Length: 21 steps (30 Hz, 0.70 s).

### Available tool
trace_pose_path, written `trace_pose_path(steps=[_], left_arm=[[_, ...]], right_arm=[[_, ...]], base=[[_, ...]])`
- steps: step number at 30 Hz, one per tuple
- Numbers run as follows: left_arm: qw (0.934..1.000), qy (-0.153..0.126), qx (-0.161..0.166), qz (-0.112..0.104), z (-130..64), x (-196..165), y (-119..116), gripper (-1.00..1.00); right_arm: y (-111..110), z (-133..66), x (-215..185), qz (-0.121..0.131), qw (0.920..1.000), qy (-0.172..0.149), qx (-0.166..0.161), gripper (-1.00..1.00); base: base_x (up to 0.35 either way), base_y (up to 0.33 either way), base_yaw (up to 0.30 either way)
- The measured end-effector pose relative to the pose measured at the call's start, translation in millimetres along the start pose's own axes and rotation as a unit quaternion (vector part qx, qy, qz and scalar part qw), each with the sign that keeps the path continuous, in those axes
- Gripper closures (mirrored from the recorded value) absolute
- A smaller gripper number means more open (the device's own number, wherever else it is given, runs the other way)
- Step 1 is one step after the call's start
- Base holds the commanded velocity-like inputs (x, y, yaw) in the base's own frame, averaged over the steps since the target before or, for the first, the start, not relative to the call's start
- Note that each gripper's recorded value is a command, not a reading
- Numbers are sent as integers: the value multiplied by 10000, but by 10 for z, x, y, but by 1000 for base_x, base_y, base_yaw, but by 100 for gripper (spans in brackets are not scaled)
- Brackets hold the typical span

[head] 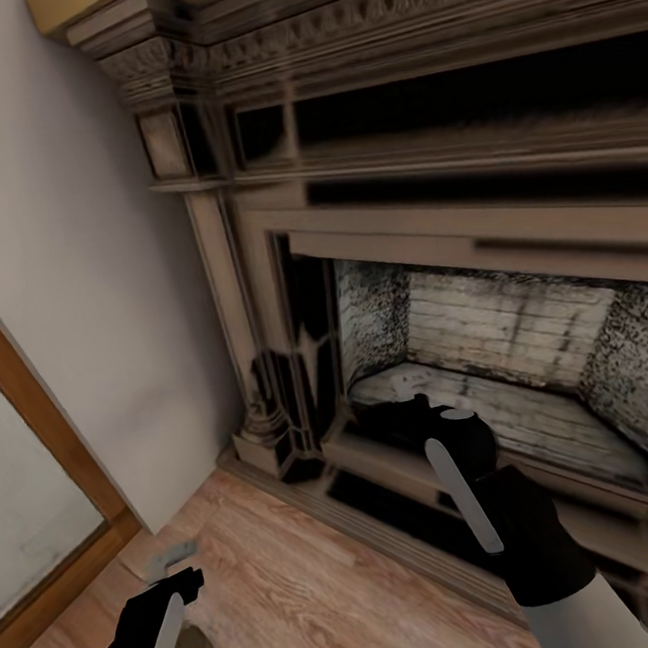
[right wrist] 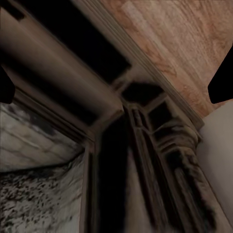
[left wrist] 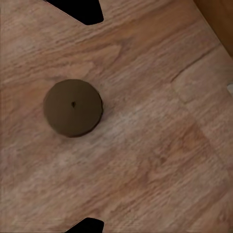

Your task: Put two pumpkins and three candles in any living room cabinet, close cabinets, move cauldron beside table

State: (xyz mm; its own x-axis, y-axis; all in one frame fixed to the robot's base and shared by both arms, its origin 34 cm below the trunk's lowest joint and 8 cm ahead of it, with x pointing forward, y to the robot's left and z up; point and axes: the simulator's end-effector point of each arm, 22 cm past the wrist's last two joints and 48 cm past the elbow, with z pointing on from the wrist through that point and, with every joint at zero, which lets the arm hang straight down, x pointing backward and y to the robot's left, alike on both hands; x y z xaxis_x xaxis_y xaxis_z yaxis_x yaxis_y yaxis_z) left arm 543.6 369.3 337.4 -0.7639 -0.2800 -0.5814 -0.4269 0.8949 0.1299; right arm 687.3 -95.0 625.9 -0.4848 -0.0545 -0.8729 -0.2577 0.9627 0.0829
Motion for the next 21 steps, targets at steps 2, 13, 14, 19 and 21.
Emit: trace_pose_path(steps=[2,13,14,19,21], left_arm=[[10000,14,19,-1,4,11,-7,-100],[10000,39,36,19,7,26,-19,-100],[10000,38,34,18,7,26,-16,-100],[10000,12,6,12,14,-13,15,-100],[10000,-29,-39,-34,40,-130,68,-100]], right_arm=[[-5,-1,-1,-1,10000,-1,2,-100],[-69,-64,-26,-20,10000,-83,41,-100],[-71,-65,-25,-21,10000,-83,43,-100],[-79,-70,-21,-23,10000,-85,47,-100],[-79,-75,-29,-24,9999,-96,46,-100]], base=[[220,113,0],[53,27,0],[6,3,0],[3,1,0],[0,0,0]])
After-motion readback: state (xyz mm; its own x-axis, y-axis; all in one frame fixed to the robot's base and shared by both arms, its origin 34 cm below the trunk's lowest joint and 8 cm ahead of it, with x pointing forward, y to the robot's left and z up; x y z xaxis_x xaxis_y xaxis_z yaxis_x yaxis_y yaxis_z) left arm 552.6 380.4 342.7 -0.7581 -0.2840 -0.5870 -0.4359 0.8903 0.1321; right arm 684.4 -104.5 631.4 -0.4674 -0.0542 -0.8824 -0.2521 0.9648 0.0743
